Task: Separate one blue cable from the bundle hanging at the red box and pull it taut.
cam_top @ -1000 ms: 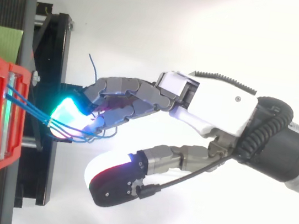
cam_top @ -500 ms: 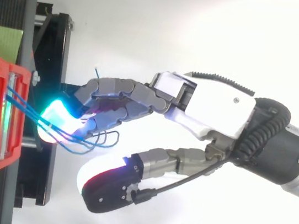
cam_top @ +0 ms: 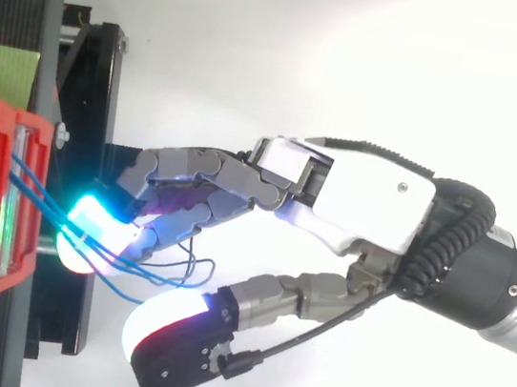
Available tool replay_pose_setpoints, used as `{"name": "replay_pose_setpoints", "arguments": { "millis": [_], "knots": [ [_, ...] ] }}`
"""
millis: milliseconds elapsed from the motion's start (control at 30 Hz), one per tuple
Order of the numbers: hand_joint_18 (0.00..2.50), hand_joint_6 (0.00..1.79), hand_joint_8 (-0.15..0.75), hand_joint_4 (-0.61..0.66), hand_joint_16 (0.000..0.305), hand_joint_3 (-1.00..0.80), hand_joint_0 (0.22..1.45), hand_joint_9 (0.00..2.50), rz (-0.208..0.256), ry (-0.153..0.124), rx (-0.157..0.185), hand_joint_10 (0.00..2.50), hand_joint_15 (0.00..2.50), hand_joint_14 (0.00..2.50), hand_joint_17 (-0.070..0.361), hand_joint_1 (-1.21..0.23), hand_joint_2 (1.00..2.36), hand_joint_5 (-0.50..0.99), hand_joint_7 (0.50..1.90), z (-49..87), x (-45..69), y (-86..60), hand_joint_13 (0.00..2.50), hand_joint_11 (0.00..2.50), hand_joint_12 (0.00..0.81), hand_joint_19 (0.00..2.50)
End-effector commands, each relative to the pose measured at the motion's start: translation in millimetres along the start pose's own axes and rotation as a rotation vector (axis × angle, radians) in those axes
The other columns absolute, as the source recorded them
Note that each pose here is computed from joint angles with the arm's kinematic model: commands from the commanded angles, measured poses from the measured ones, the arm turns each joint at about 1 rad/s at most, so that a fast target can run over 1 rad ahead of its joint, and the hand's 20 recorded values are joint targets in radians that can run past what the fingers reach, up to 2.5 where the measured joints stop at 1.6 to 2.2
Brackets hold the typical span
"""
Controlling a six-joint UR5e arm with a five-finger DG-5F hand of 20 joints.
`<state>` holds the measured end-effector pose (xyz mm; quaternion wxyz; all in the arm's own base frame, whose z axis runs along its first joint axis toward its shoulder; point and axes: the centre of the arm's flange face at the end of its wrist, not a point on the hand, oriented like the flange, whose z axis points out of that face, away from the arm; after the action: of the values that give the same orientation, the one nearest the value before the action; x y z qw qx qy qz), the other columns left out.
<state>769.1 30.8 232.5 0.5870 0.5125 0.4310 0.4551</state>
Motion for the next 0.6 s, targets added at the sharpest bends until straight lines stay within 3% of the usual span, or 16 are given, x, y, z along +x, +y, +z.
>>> {"name": "replay_pose_setpoints", "arguments": {
  "millis": [0, 233, 333, 367, 467, 567],
  "knots": [
    [0.38, 0.50, 0.335, 0.32, 0.023, -0.41, 0.60, 0.86, 0.004, 0.005, 0.000, 0.01, 0.09, 0.00, 0.052, -0.67, 1.01, -0.10, 1.05, -0.1, 0.7, 0.2, 0.58, 0.24, 0.259, 0.11],
    [0.40, 0.50, 0.345, 0.21, 0.022, -0.37, 0.62, 0.91, 0.016, 0.007, 0.004, 0.01, 0.11, 0.00, 0.050, -0.64, 1.01, -0.08, 1.26, -0.5, 0.7, -0.2, 0.62, 0.29, 0.260, 0.12],
    [0.42, 0.59, 0.347, 0.19, 0.022, -0.36, 0.62, 0.92, 0.026, 0.007, 0.007, 0.01, 0.11, 0.01, 0.050, -0.67, 1.01, -0.11, 1.17, -0.8, 0.6, -0.5, 0.63, 0.34, 0.260, 0.13],
    [0.43, 0.69, 0.350, 0.20, 0.022, -0.36, 0.62, 0.92, 0.026, 0.007, 0.007, 0.01, 0.12, 0.00, 0.051, -0.70, 1.01, -0.14, 1.00, -0.8, 0.6, -0.5, 0.63, 0.35, 0.261, 0.12],
    [0.46, 0.79, 0.350, 0.21, 0.023, -0.36, 0.61, 0.93, 0.025, 0.010, 0.009, 0.01, 0.14, 0.00, 0.052, -0.71, 1.01, -0.16, 0.88, -1.7, 2.7, -0.6, 0.65, 0.39, 0.265, 0.13],
    [0.47, 0.85, 0.355, 0.20, 0.023, -0.34, 0.61, 0.93, 0.029, 0.011, 0.017, 0.01, 0.15, 0.00, 0.052, -0.72, 1.01, -0.18, 0.88, -2.5, 2.4, -1.5, 0.66, 0.43, 0.268, 0.14]
  ]
}}
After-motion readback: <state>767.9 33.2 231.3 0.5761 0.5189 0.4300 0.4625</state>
